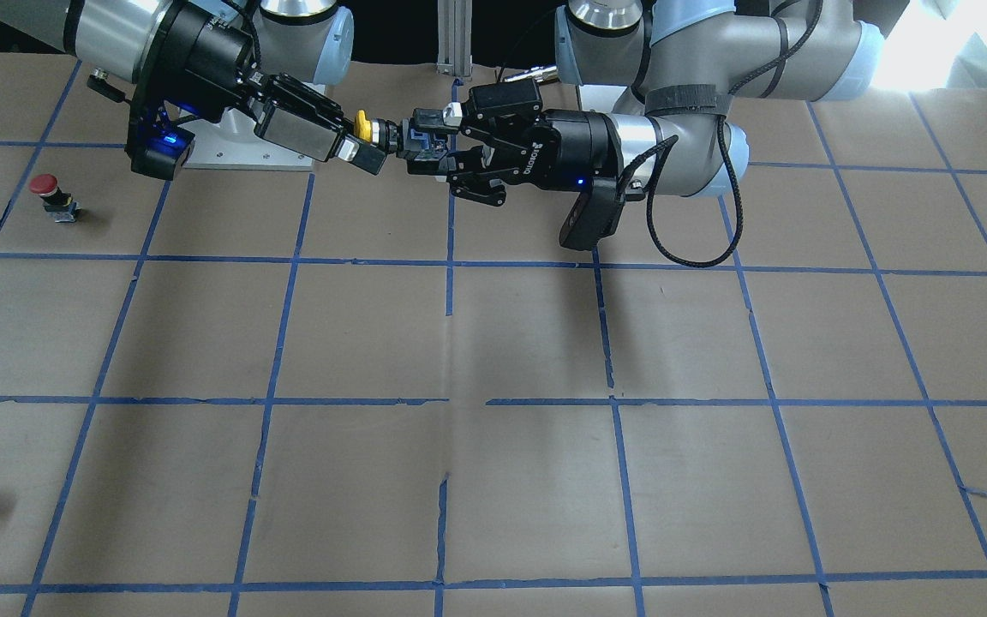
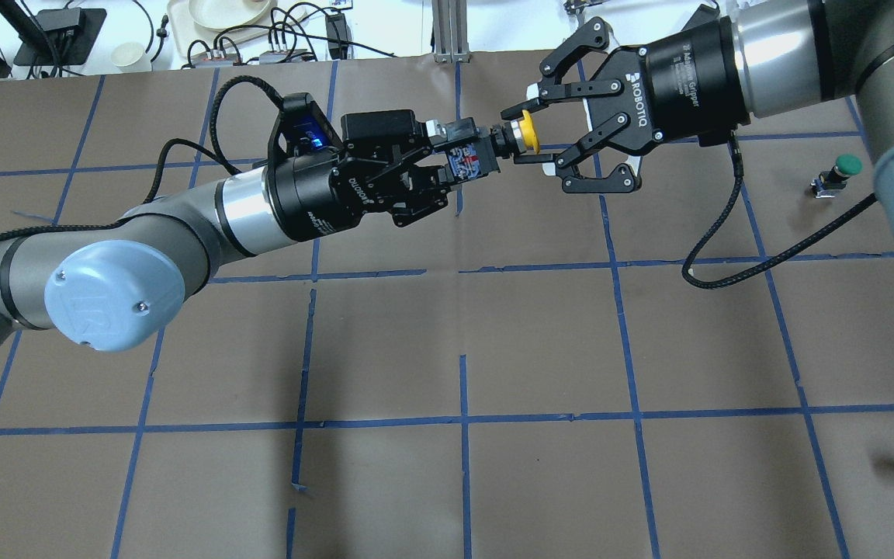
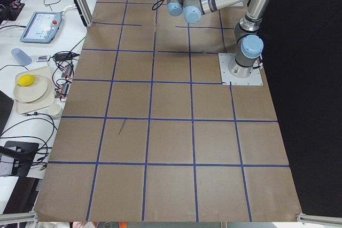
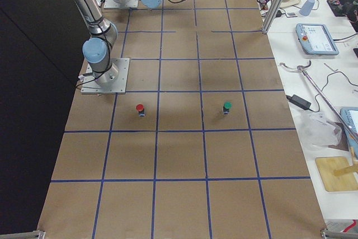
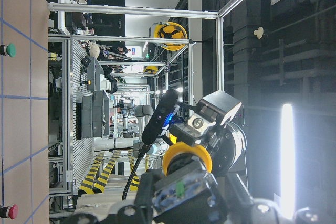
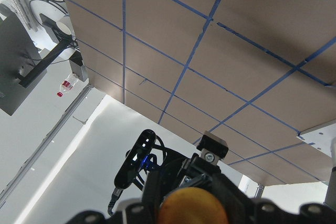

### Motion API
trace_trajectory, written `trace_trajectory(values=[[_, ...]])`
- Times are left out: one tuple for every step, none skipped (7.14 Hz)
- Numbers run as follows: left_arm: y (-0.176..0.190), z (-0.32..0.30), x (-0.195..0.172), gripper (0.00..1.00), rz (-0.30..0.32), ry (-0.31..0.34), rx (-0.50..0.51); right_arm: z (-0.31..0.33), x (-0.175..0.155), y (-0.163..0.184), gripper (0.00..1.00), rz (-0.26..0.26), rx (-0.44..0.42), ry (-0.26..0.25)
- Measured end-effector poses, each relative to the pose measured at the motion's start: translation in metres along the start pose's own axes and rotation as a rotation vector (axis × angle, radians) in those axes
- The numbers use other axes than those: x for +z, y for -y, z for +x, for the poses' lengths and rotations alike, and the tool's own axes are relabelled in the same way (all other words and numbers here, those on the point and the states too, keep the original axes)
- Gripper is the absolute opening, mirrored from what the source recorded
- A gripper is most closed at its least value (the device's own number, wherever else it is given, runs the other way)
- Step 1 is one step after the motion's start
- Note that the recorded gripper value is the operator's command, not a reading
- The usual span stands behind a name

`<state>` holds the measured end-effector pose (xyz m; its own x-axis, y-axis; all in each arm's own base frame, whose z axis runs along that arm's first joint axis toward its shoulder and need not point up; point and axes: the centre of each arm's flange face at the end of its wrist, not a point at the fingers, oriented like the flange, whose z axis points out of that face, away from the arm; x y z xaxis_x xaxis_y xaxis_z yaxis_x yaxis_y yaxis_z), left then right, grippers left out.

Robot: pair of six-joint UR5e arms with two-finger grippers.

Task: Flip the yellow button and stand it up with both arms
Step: 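Close the right gripper on the yellow cap and open the left gripper, then carry the yellow button away with the right gripper while the left gripper withdraws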

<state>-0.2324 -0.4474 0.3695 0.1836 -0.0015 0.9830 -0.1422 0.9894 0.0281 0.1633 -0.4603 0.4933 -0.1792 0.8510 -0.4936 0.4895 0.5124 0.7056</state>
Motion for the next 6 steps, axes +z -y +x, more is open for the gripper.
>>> trace_trajectory(values=[[0.001, -0.002, 0.000, 1.00, 0.000, 0.001, -0.002, 0.000, 0.000, 0.000, 0.29, 0.001, 0.000, 0.000], [0.002, -0.002, 0.000, 1.00, -0.001, 0.001, -0.003, 0.000, 0.000, 0.000, 0.29, 0.001, -0.001, -0.001], [0.002, 0.000, 0.000, 1.00, -0.001, 0.001, -0.001, -0.001, 0.000, 0.000, 0.27, 0.002, -0.001, -0.001], [0.003, 0.005, -0.002, 1.00, -0.005, 0.010, -0.012, -0.001, 0.000, 0.001, 0.26, 0.006, -0.002, -0.001], [0.004, 0.011, -0.008, 1.00, -0.019, 0.042, -0.028, -0.001, -0.002, 0.006, 0.26, 0.036, 0.000, -0.017], [0.011, 0.015, -0.022, 1.00, -0.036, 0.111, -0.030, 0.003, -0.006, 0.013, 0.25, 0.096, 0.004, -0.049]])
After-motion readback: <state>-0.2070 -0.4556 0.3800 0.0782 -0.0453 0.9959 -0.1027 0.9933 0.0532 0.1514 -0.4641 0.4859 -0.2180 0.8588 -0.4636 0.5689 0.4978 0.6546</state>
